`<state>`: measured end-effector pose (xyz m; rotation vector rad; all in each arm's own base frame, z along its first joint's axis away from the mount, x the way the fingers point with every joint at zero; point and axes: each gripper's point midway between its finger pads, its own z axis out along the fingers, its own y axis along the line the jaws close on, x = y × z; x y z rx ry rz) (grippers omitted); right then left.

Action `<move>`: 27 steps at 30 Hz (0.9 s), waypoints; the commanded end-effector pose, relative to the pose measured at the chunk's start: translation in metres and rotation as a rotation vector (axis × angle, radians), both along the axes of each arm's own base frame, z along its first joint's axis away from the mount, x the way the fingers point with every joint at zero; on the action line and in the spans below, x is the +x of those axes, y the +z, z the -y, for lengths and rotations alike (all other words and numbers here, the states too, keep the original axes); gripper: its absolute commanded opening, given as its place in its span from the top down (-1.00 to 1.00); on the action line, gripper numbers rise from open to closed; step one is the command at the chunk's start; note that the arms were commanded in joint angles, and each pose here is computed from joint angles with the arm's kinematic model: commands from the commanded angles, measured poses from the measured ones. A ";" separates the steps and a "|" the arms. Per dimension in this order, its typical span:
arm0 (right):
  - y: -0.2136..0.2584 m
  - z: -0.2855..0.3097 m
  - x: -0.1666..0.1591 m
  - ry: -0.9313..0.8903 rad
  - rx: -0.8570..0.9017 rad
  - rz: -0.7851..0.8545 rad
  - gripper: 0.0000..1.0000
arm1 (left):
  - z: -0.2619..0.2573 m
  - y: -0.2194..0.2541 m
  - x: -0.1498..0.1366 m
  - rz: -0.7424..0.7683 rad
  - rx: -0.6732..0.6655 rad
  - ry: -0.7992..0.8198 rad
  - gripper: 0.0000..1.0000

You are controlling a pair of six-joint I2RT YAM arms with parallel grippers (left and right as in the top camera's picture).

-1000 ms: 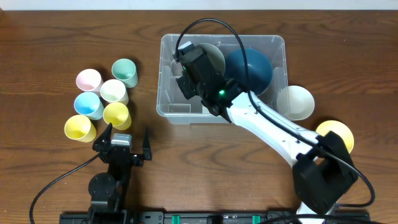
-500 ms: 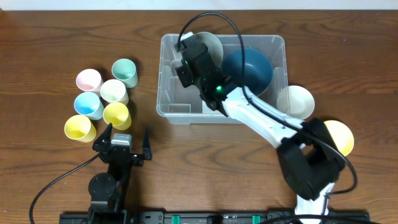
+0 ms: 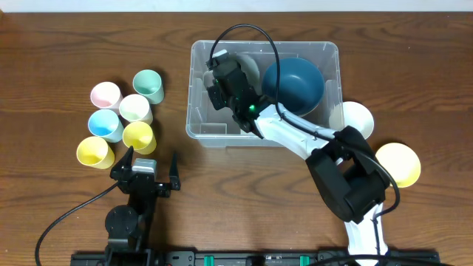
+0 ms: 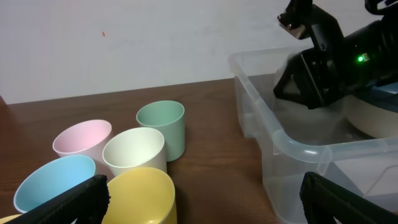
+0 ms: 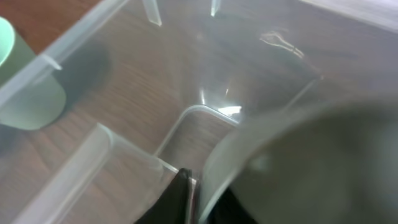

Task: Pack container
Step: 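Lower the grey bowl into the container's left side, open, withdraw right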

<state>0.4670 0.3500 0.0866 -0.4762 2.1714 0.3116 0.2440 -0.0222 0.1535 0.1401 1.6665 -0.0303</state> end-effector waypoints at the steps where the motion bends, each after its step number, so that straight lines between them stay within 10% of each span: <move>1: -0.004 0.004 0.006 -0.017 0.004 0.000 0.48 | 0.002 -0.015 -0.001 -0.045 0.003 -0.014 -0.96; 14: 0.007 0.009 0.013 -0.025 -0.001 0.001 0.28 | 0.002 -0.015 -0.001 -0.045 0.003 -0.014 -0.96; 27: 0.138 0.036 -0.051 0.010 -0.033 -0.237 -0.15 | 0.002 -0.015 -0.001 -0.045 0.003 -0.014 -0.96</move>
